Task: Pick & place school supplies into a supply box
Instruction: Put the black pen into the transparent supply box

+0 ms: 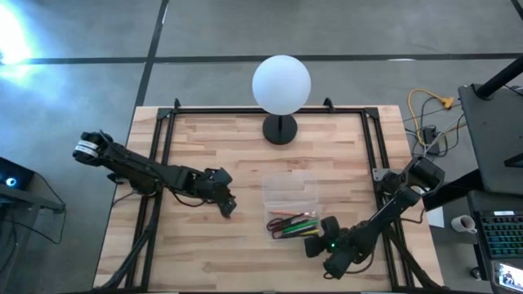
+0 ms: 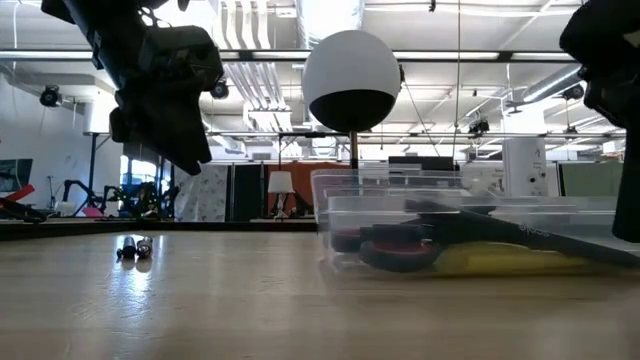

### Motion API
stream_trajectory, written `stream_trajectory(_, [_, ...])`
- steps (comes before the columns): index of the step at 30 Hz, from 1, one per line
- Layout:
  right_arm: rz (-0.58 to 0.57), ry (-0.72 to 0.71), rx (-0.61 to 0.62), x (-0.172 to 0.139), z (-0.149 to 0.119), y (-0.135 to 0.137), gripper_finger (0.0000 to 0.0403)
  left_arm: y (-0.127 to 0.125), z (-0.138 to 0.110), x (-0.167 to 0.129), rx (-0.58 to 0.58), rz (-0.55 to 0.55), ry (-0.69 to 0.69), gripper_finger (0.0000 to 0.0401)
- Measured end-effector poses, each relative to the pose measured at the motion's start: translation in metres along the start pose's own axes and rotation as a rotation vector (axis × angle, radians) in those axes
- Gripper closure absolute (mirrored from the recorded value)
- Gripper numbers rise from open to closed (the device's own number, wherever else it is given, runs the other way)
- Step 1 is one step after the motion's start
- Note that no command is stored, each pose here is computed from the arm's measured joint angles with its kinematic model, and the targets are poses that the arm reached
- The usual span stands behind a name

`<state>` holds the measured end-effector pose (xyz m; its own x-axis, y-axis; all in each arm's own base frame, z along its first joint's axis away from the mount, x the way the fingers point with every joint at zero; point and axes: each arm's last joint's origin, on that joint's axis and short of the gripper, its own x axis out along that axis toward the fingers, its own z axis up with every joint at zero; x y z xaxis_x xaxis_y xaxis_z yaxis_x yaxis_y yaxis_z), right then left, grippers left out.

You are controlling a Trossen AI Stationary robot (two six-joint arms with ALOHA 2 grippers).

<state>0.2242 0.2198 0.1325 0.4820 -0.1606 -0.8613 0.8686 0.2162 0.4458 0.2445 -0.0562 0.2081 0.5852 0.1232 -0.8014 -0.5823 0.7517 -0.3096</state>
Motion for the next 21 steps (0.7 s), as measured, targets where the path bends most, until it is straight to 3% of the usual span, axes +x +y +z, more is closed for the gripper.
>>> stream_trajectory(5, [0.039, -0.014, -0.066, -0.002, -0.002, 0.006, 0.0225, 0.006, -0.006, -0.001, 0.029, 0.058, 0.064, 0.0258])
stream_trajectory(7, [0.055, 0.008, -0.138, -0.005, -0.005, 0.01, 0.0225, 0.007, -0.009, -0.001, 0.102, 0.046, 0.11, 0.0258])
stream_trajectory(14, [0.099, 0.063, -0.505, -0.021, -0.02, 0.015, 0.0225, 0.004, -0.011, -0.001, 0.683, -0.092, 0.191, 0.0258])
stream_trajectory(18, [0.083, 0.137, -0.639, -0.022, -0.021, 0.015, 0.0225, 0.007, -0.015, 0.001, 0.902, -0.106, 0.24, 0.0258])
stream_trajectory(21, [0.08, 0.159, -0.658, -0.022, -0.022, 0.015, 0.0225, 0.01, -0.02, 0.005, 1.007, -0.125, 0.326, 0.0258])
